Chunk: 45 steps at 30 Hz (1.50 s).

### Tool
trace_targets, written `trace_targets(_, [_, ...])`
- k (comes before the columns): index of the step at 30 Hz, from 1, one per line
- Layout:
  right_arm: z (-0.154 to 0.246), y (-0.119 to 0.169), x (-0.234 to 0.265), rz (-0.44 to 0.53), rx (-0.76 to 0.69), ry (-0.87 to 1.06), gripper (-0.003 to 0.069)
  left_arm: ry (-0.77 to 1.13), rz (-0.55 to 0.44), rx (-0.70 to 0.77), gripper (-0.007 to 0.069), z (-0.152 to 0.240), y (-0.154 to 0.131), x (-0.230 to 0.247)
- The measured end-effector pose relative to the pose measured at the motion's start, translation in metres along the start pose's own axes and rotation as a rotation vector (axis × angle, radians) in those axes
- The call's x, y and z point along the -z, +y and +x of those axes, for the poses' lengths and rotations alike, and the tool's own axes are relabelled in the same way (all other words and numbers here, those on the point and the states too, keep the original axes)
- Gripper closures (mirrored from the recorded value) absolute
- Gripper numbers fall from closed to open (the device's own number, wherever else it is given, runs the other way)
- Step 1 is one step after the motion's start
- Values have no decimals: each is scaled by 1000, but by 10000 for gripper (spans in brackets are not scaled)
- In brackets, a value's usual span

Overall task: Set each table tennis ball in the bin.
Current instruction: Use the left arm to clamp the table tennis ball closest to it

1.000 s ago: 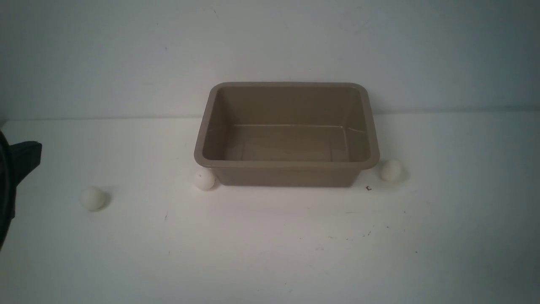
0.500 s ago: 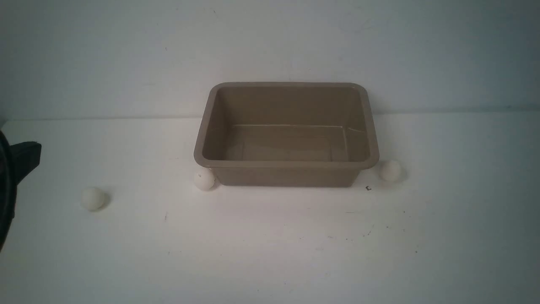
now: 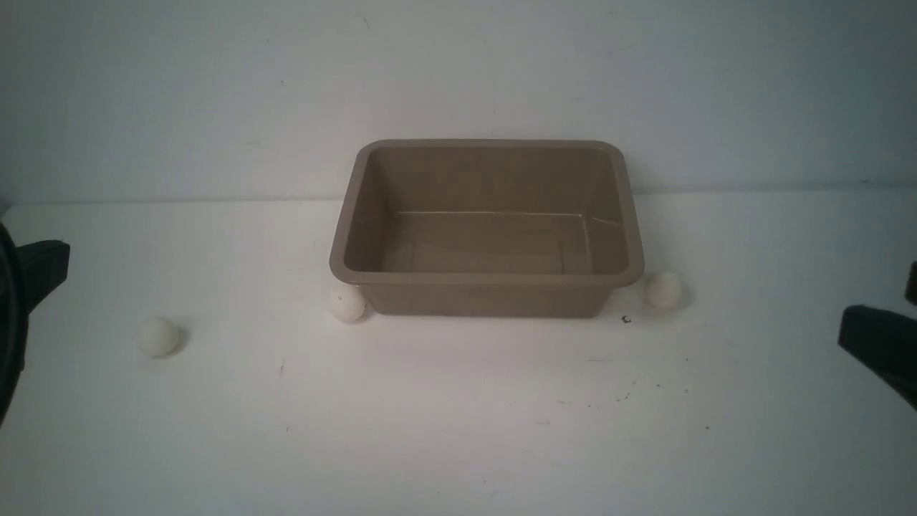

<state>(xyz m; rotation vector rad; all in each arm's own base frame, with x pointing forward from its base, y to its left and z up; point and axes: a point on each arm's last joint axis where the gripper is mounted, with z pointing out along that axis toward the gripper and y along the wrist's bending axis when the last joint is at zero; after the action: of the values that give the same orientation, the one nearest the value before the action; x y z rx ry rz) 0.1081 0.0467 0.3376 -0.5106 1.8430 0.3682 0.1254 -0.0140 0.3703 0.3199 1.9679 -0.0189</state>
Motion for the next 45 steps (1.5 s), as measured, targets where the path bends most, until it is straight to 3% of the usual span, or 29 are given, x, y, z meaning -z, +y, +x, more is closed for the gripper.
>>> trace_targets(7, [10,-22,-12,159,-84,209,230,1,0,0,126,0,0,0])
trace_targets(10, [17,-34,-9,288,-92,285,230,1,0,0,126,0,0,0])
trace_targets(16, [20,-45,-2,435,-114,324,230,0,0,1,126,0,0,0])
trace_targets(25, [1,-41,2,398,-125,266,230,108,-35,-42,126,5,9,-25])
trace_targets(31, [-8,-39,6,381,-86,247,230,287,-1,-106,126,19,19,-84])
trace_targets(38, [-4,-37,6,357,-95,298,230,370,10,-142,126,37,27,-142])
trace_targets(45, [-7,-28,3,253,-114,271,230,473,40,-107,126,48,34,-197])
